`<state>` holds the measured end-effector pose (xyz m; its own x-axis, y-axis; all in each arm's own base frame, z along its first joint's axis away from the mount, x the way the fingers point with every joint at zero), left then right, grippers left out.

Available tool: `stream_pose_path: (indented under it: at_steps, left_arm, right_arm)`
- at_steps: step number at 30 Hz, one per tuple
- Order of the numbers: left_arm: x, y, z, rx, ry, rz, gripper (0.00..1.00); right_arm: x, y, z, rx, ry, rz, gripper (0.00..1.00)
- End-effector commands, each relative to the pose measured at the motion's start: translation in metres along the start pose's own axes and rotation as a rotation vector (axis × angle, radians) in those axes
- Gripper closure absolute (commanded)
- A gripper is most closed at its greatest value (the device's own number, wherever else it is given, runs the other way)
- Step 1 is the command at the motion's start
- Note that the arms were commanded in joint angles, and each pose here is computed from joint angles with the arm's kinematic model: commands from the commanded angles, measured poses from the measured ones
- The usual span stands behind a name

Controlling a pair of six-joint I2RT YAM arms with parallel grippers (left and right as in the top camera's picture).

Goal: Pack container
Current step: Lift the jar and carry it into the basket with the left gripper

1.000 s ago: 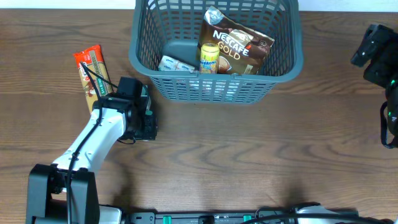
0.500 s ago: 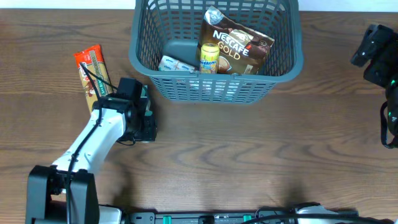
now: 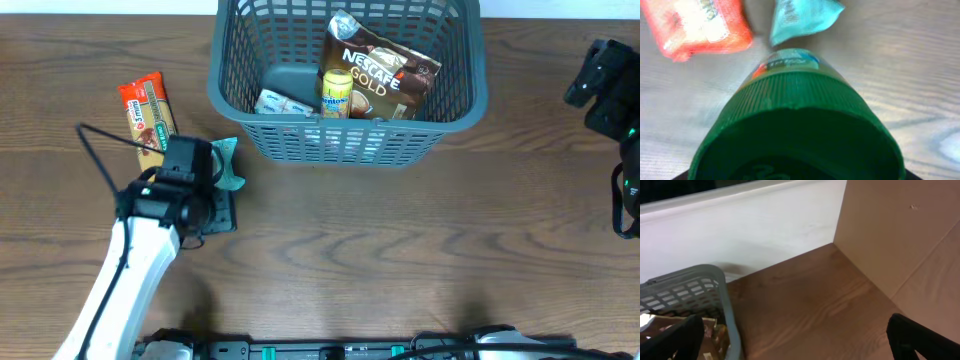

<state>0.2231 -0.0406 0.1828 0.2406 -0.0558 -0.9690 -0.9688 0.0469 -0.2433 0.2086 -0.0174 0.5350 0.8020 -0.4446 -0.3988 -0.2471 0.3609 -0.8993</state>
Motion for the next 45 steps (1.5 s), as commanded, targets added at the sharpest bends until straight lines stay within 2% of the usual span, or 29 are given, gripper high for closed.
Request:
stream_pose_path:
  at_steps: [1,7,8,14,20,28,33,45]
  left_arm:
    - [-0.027,-0.001,0.005,-0.080,-0.050,-0.084,0.94]
    - [-0.083,-0.011,0.003,-0.112,-0.014,-0.267,0.94]
    - [-0.110,-0.019,0.002,-0.113,0.001,-0.351,0.94]
    - [-0.191,-0.041,-0.002,-0.110,0.045,-0.597,0.94]
    - [-0.236,-0.063,-0.008,-0.031,0.073,-0.718,0.94]
    - [-0.240,-0.122,-0.033,0.079,0.233,-0.692,0.94]
    - [-0.231,-0.163,-0.043,0.116,0.280,-0.673,0.95]
    - [-0.174,-0.212,-0.089,0.265,0.303,-0.596,0.94]
  right_arm:
    - [0.000,0.000,-0.002,0.016,0.010,-0.002,0.01]
    - [0.000,0.000,-0.002,0.016,0.010,-0.002,0.01]
    - [0.000,0.000,-0.002,0.016,0.010,-0.002,0.01]
    - [0.000,0.000,-0.002,0.016,0.010,-0.002,0.01]
    - [0.000,0.000,-0.002,0.016,0.010,-0.002,0.01]
    - [0.000,0.000,-0.002,0.016,0.010,-0.002,0.01]
    - [0.000,0.000,-0.002,0.016,0.010,-0.002,0.01]
    - [0.000,0.000,-0.002,0.016,0.010,-0.002,0.01]
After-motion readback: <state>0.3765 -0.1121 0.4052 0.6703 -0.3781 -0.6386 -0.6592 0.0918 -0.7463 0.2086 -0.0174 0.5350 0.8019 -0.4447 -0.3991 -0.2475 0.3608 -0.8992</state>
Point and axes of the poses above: each gripper's point midway between its finger pads, its own x axis out along the fingers, its own z axis along the line the jaws close on, y = z × x, the point moved 8 cm from there along -x, back along the fingers, and after that the axes turned 10 degrees about x, right-handed, at the moved point
